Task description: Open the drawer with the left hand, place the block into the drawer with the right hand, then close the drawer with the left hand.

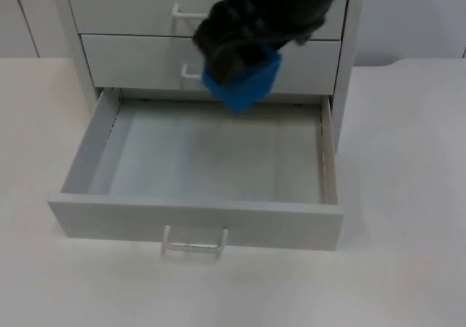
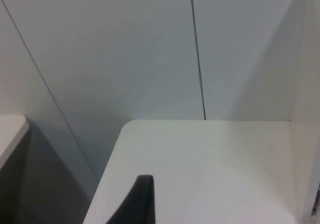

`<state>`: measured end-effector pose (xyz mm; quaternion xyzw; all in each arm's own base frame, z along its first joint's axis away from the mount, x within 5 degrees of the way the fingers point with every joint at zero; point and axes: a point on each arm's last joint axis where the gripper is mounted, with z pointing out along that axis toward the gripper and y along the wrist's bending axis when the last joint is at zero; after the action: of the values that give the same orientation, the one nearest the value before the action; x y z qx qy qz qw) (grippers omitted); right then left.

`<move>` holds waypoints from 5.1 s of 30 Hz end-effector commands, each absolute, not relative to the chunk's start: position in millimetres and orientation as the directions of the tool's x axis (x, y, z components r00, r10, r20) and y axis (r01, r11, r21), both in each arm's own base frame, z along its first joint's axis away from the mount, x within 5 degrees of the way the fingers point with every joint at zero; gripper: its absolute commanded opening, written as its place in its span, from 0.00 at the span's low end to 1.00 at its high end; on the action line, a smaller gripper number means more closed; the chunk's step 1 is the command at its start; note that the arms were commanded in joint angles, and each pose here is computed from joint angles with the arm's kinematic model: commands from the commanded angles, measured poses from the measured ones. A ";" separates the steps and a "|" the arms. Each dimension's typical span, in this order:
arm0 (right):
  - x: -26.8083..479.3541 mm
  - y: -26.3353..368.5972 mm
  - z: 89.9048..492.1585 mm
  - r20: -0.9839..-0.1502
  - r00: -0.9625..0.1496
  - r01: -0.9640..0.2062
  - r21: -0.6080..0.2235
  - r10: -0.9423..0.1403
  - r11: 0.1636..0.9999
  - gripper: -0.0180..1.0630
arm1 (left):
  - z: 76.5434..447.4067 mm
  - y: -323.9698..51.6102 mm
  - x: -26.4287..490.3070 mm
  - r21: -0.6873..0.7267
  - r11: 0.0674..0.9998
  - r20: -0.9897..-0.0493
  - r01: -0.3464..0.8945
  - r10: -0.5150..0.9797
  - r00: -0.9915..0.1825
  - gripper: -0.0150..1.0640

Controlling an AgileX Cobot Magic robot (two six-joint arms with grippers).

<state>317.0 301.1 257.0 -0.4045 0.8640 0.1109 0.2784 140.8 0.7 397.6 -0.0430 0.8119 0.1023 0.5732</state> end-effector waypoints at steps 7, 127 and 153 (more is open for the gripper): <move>328.4 321.2 215.0 -0.544 -0.407 -0.832 -0.111 -0.734 0.544 0.01 | 392.9 0.9 143.3 0.129 0.970 -0.925 -0.205 0.043 -0.379 0.99; 267.8 -15.9 326.3 -0.778 -0.627 0.023 0.029 0.036 0.999 0.99 | 393.3 -0.9 145.0 0.142 0.973 -0.925 -0.183 0.065 -0.374 0.99; 271.8 -7.6 327.7 -0.801 -0.599 -0.012 0.011 0.002 1.000 0.99 | 392.5 -4.0 145.4 0.100 0.982 -0.927 -0.163 0.032 -0.373 0.99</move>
<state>271.9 -7.6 327.2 -0.0017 0.8972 0.0099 0.4416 144.9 -1.5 393.0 -0.0402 0.8236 0.1011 0.5566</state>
